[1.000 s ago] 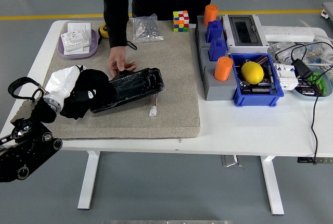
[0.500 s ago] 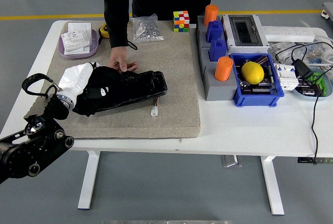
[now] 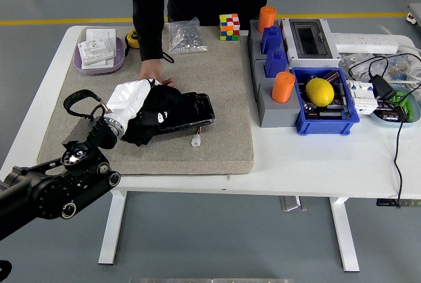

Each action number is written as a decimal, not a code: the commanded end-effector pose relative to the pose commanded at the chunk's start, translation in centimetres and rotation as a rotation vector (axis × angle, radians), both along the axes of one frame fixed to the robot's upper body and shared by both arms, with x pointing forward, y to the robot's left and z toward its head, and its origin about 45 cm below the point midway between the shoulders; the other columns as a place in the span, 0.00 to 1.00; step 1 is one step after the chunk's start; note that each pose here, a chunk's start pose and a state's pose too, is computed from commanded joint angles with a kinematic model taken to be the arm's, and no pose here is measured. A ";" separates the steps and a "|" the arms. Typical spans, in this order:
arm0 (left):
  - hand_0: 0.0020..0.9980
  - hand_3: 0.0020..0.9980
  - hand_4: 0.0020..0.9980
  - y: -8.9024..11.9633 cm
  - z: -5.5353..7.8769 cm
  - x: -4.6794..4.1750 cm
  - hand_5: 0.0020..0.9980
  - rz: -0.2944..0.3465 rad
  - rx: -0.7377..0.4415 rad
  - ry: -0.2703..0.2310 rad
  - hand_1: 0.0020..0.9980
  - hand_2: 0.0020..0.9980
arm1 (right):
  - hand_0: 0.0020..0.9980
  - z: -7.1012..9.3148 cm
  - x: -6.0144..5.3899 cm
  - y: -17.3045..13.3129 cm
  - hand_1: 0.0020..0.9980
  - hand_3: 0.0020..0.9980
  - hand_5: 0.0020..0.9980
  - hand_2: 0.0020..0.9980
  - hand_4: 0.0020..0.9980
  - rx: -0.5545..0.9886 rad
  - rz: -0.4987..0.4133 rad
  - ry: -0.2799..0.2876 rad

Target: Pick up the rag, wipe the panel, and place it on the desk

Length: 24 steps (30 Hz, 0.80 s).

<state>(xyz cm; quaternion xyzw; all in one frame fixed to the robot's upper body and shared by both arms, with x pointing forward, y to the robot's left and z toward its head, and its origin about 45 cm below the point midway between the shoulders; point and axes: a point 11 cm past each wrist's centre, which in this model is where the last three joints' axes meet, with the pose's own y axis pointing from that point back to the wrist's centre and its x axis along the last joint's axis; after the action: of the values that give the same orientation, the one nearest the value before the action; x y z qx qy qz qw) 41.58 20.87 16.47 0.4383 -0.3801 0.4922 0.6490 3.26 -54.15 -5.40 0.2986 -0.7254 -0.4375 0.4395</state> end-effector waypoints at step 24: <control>0.21 0.31 0.00 -7.8 0.4 -0.74 0.00 -0.171 0.008 0.008 0.08 0.44 | 0.69 0.1 0.5 -0.1 0.45 0.62 0.70 0.64 1.00 0.001 0.013 -0.003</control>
<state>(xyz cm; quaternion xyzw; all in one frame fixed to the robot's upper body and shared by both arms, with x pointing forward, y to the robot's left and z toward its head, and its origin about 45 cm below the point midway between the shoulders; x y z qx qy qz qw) 40.84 13.11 16.86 0.4088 -0.4157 0.4316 0.6883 3.74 -54.22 -5.30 0.3043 -0.7240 -0.4345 0.4410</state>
